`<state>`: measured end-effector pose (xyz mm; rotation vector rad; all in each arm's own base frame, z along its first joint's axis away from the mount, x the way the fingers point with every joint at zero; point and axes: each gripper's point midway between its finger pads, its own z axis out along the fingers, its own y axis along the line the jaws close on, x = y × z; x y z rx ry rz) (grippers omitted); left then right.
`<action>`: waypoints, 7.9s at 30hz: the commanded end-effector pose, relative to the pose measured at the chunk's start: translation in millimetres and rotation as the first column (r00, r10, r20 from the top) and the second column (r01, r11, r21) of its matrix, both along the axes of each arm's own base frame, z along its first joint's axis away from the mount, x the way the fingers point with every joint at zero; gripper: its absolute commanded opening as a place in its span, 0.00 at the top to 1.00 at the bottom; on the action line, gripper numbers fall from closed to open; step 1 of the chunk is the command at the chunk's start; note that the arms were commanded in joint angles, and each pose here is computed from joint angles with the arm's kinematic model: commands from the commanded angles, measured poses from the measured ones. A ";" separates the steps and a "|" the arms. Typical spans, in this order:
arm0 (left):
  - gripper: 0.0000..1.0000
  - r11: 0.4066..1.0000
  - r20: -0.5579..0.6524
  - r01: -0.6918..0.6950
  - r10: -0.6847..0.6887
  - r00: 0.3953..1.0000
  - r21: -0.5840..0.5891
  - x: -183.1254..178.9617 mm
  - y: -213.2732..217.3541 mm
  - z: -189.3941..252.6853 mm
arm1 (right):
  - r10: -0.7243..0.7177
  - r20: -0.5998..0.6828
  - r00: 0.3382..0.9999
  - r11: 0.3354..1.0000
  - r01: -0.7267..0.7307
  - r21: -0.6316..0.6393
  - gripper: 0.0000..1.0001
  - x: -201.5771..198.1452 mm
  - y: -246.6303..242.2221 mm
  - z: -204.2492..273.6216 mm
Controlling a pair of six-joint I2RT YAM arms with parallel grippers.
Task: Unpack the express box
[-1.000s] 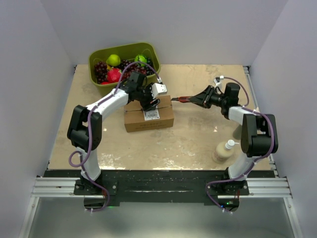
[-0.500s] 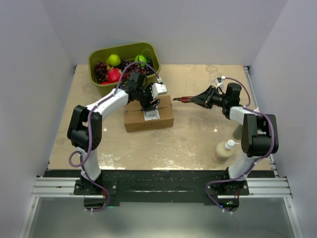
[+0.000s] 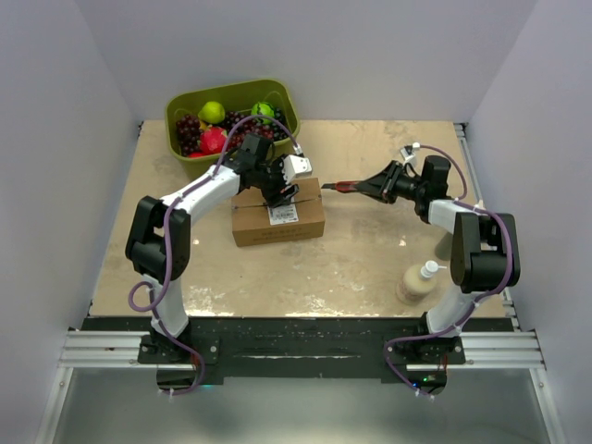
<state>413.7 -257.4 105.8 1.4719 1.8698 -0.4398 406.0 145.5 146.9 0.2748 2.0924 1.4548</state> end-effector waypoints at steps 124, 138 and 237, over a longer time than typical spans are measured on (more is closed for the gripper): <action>0.34 0.984 -0.198 0.010 0.025 0.980 0.178 -31.8 23.2 -75.2 | -0.008 0.053 0.999 0.999 0.006 0.042 1.00 5.3 1.3 14.5; 0.34 0.984 -0.200 0.010 0.026 0.979 0.177 -32.9 23.4 -75.8 | -0.041 0.060 0.997 0.999 0.040 0.029 1.00 10.9 -11.3 14.3; 0.27 0.999 -0.081 0.024 -0.022 0.996 0.025 -59.8 7.8 26.5 | 0.521 0.217 0.825 -0.164 0.346 -0.924 0.86 26.1 -97.2 -52.1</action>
